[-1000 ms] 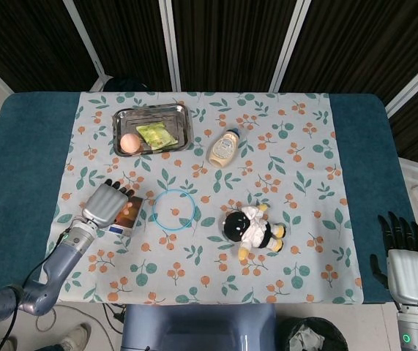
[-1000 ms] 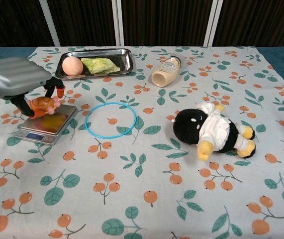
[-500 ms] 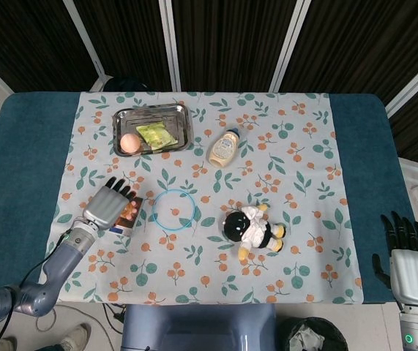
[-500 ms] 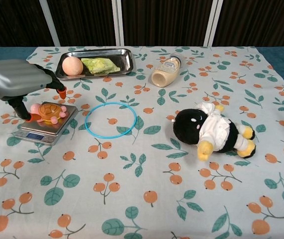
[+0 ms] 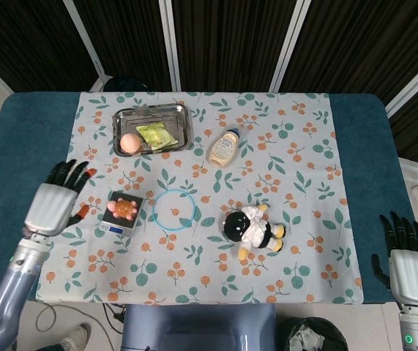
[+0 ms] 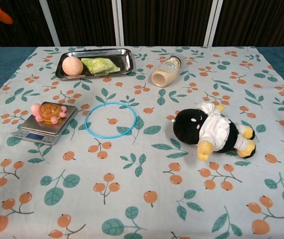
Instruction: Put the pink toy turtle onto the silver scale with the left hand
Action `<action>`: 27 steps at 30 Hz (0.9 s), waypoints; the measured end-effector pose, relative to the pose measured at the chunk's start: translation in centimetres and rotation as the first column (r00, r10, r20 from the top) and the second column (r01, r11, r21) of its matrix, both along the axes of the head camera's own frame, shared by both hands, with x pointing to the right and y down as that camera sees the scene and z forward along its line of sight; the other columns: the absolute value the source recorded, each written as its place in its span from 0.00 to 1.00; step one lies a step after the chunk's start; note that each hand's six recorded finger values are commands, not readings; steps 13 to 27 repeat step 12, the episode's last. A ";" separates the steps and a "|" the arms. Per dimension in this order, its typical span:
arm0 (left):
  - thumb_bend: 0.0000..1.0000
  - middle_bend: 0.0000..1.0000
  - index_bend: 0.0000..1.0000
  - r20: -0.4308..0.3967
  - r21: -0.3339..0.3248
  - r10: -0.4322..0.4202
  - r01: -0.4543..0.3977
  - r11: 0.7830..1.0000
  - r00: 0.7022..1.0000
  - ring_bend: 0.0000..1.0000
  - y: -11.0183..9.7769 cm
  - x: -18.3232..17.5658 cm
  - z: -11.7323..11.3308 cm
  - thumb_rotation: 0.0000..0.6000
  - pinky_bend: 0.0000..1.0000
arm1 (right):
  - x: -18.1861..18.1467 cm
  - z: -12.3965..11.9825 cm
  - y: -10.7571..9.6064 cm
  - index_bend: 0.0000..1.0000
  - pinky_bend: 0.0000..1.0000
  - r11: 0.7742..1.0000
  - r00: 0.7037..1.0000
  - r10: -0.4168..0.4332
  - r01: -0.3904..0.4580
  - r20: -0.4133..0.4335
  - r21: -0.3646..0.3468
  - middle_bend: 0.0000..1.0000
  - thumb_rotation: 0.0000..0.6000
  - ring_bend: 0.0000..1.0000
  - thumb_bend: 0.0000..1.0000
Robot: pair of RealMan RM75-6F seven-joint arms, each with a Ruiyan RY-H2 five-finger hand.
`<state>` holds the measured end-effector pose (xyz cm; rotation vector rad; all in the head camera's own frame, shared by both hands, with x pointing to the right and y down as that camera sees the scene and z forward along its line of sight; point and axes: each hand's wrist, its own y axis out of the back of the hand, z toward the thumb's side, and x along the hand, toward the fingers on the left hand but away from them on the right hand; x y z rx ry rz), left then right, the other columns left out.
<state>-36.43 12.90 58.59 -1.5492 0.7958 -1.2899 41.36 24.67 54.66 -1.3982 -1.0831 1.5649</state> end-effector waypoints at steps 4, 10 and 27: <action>0.22 0.04 0.10 -0.050 0.002 -0.090 0.090 0.996 0.995 0.01 1.9 -3.8 -1.0 1.00 0.09 | -0.2 -0.1 0.0 0.01 0.00 1.000 1.000 -0.010 0.010 0.010 0.001 0.00 1.00 0.01 0.50; 0.21 0.04 0.10 -0.082 -0.009 -0.172 0.172 0.985 0.982 0.01 4.1 -9.3 -1.7 1.00 0.08 | -0.2 -0.2 0.1 0.01 0.00 1.000 1.000 -0.014 0.014 0.011 0.004 0.00 1.00 0.01 0.50; 0.20 0.04 0.10 -0.089 -0.009 -0.183 0.183 0.983 0.979 0.01 4.6 -10.5 -2.0 1.00 0.08 | -0.2 -0.3 0.1 0.01 0.00 1.000 1.000 -0.014 0.014 0.011 0.007 0.00 1.00 0.01 0.50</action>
